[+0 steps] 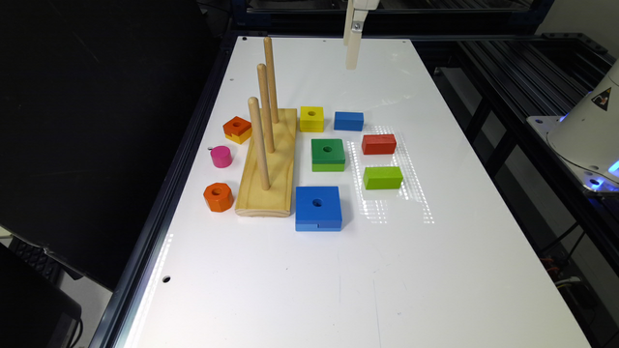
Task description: Pick up yellow block.
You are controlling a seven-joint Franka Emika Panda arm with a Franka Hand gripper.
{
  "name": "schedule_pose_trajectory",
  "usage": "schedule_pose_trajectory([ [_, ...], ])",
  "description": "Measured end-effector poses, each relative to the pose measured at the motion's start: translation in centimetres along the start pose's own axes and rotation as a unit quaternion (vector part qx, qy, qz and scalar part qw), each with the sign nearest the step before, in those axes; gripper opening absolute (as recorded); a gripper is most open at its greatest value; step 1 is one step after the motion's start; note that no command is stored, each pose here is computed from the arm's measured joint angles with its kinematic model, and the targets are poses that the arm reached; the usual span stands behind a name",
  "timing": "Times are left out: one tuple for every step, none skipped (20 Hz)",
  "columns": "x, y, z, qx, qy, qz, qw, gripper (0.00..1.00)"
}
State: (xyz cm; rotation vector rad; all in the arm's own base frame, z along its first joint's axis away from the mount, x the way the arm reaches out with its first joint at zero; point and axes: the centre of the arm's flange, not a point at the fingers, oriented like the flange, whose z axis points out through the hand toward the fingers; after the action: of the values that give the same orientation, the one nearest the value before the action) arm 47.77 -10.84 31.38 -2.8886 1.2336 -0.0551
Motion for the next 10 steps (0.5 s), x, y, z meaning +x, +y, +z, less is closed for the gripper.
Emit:
schedule_pose_trajectory([
  [0.01, 0.0, 0.0, 0.0002, 0.0002, -0.0003, 1.000000, 1.00],
  [0.02, -0.1, -0.1, 0.0005, 0.0006, -0.0006, 0.999999, 1.00],
  [0.05, -0.2, -0.1, 0.0009, 0.0013, -0.0011, 0.999998, 1.00],
  [0.10, -0.2, -0.2, 0.0015, 0.0021, -0.0015, 0.999996, 1.00],
  [0.23, -0.4, -0.3, 0.0023, 0.0033, -0.0021, 0.999990, 1.00],
  [0.37, -0.6, -0.3, 0.0028, 0.0040, -0.0025, 0.999985, 1.00],
  [0.56, -0.7, -0.3, 0.0030, 0.0042, -0.0029, 0.999983, 1.00],
  [0.73, -0.9, -0.2, 0.0031, 0.0042, -0.0031, 0.999982, 1.00],
  [0.96, -1.1, -0.2, 0.0033, 0.0044, -0.0034, 0.999979, 1.00],
  [1.24, -1.3, -0.1, 0.0037, 0.0048, -0.0038, 0.999975, 1.00],
])
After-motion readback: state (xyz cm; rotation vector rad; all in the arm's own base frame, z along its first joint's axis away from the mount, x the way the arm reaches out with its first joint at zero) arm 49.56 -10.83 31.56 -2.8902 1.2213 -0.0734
